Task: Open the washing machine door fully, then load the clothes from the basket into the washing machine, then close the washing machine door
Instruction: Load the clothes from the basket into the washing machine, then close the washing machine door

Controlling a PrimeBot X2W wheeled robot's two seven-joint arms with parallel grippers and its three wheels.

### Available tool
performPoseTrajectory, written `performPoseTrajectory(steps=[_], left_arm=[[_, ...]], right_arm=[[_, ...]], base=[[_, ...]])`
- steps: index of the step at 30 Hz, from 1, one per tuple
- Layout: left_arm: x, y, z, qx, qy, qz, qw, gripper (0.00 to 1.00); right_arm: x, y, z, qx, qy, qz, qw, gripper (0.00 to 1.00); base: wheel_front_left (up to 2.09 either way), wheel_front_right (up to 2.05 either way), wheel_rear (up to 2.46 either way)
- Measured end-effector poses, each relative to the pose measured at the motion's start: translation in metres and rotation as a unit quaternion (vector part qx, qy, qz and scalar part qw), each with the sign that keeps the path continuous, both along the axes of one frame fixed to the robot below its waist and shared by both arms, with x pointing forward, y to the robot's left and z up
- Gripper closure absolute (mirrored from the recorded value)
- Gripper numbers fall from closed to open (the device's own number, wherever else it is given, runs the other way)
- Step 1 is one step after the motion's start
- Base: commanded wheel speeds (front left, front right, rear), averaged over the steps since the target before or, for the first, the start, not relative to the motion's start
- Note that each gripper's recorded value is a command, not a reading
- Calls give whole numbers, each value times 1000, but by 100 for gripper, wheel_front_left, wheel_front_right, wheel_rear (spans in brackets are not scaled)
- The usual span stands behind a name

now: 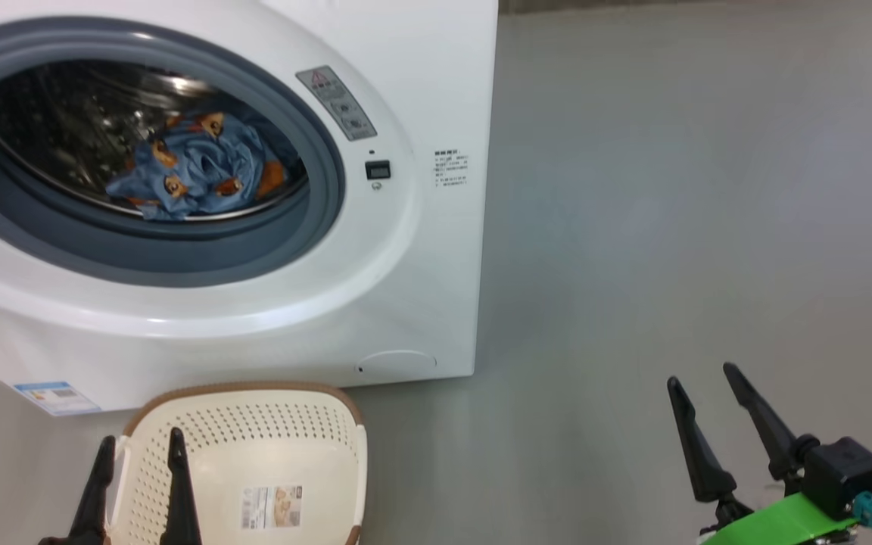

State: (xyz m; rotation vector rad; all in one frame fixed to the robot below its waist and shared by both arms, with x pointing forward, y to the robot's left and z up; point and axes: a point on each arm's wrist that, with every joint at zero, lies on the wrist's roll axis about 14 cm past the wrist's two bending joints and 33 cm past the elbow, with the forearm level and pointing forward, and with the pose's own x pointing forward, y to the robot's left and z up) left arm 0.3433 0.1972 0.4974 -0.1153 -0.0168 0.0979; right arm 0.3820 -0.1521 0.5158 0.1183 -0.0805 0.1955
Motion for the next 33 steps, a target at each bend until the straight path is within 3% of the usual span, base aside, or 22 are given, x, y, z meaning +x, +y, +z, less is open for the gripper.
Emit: performPoseTrajectory(steps=[16, 33], left_arm=[[-17, -6, 13, 7, -18, -20, 1000, 0], [-18, -9, 10, 8, -14, -25, 1000, 0]], right_arm=[[-26, -6, 16, 5, -18, -19, 1000, 0], [-26, -4, 16, -1, -20, -16, 1000, 0]], base=[[0, 0, 0], [-3, 3, 0]])
